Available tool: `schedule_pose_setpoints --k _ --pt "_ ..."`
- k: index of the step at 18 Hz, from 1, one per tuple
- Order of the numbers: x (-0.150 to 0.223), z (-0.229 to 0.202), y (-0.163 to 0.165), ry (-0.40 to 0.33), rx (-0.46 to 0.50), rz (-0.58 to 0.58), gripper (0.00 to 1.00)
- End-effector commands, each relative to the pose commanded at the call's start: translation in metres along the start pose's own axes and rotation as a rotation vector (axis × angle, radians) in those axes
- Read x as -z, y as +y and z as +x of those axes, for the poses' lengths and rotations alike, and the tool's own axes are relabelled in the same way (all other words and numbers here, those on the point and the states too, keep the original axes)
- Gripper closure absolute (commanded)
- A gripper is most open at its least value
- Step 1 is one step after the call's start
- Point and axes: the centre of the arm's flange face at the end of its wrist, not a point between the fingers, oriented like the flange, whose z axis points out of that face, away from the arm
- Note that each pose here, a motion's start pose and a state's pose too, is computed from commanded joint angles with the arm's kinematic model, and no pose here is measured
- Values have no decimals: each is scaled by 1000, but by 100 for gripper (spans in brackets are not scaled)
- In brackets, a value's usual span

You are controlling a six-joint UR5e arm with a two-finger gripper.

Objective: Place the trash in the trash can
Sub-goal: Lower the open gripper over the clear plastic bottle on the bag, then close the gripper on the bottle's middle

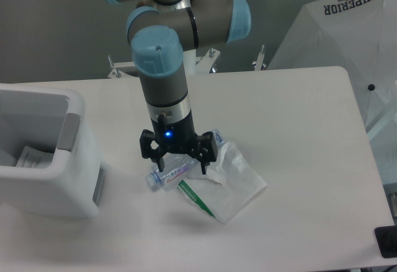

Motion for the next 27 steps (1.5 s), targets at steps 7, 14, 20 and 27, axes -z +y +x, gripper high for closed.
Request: schedule_pose_setpoints --k 7,14,20,27 --pt "-36 10 50 35 -324 -128 2" --pt "-62 14 60 105 -599 -189 0" --pt "-95 21 72 163 -714 -239 0" --pt "-115 38 81 205 -728 -270 0"
